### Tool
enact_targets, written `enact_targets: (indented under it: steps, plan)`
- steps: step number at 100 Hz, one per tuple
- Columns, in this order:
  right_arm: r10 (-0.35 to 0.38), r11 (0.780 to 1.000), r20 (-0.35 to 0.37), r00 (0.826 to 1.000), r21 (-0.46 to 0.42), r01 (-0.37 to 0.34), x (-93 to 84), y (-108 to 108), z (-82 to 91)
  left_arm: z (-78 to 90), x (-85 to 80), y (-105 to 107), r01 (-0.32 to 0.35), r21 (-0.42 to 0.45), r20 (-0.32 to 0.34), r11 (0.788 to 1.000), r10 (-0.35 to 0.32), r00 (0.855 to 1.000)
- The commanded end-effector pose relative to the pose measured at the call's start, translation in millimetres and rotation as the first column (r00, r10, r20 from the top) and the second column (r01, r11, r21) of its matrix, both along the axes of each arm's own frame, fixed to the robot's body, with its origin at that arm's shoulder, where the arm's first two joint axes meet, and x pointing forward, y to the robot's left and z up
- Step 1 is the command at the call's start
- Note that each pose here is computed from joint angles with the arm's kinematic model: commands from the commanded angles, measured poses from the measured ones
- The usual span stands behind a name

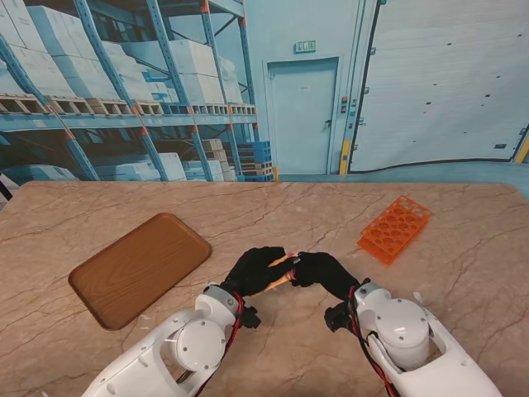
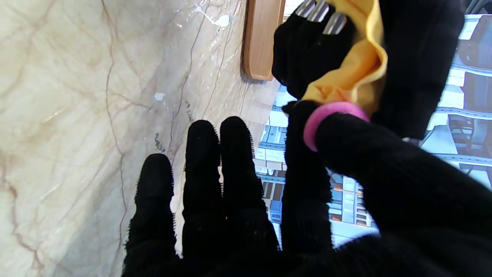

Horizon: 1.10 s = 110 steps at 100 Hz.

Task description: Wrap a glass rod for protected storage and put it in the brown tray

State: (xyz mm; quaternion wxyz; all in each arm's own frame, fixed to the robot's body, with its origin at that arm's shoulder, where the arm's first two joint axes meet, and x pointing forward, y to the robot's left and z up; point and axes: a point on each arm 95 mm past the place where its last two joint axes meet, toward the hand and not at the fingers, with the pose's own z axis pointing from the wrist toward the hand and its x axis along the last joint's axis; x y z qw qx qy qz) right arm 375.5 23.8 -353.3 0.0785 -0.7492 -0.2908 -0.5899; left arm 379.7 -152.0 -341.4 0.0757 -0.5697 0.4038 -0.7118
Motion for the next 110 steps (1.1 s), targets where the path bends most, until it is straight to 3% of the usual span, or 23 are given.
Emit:
enact_targets:
  steps: [1,24,58,83,110]
  plan:
    - [0.011,1.000,-0.005,1.000,0.003,-0.011,-6.6,3.3,-4.1,5.5,0.6,-3.6,-0.005,-0.022,0.013,1.000,0.005,1.000]
    - [0.016,1.000,0.033,0.999,-0.020,-0.015,-10.2,1.6,-5.3,6.0,1.8,-2.4,-0.024,-0.032,0.015,0.999,0.024,1.000]
    - [0.060,0.993,0.189,0.980,-0.110,-0.039,-17.1,0.0,-2.8,6.8,2.4,-0.7,-0.038,-0.033,0.010,0.999,0.038,0.999]
    - [0.124,0.980,0.297,0.947,-0.188,-0.069,-22.3,-4.2,0.8,6.5,2.9,-0.4,-0.044,-0.031,0.009,0.999,0.045,0.999]
    - [0.209,0.955,0.404,0.890,-0.282,-0.096,-25.7,-7.2,5.5,6.2,3.2,-0.2,-0.047,-0.027,0.010,0.999,0.048,0.999]
